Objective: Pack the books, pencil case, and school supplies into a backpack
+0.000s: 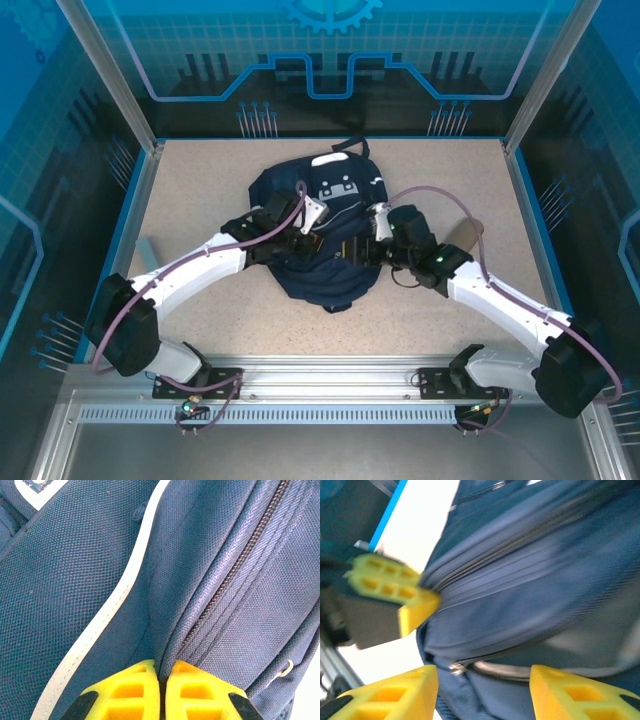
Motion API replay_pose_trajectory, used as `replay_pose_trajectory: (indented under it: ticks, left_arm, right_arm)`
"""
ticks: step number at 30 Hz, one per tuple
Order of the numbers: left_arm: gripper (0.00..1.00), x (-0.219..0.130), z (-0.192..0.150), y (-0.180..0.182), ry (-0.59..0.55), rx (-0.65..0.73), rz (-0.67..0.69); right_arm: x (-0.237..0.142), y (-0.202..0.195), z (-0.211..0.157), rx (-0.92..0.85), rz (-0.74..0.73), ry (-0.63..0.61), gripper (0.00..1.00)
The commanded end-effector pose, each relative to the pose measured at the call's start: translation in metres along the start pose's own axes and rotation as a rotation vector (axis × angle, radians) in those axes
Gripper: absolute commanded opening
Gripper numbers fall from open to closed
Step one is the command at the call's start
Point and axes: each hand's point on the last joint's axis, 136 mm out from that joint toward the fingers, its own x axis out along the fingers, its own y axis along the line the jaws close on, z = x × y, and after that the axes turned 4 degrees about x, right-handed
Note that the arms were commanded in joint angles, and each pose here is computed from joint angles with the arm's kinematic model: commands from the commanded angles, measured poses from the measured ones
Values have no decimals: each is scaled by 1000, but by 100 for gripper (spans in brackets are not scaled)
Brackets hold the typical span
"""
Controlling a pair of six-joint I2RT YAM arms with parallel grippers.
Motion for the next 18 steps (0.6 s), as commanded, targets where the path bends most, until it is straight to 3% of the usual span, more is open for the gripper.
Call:
replay_pose_trajectory:
  ticks: [1, 11, 18]
  left_arm:
    - [6, -24, 36, -12, -157, 6, -54]
    - [7, -26, 30, -13, -155, 37, -57]
    - [7, -28, 28, -12, -156, 28, -53]
  right_arm:
    - [-17, -2, 8, 120, -6, 44, 55]
    - [-7, 13, 30, 441, 61, 189, 63]
    - [12, 20, 25, 508, 76, 258, 62]
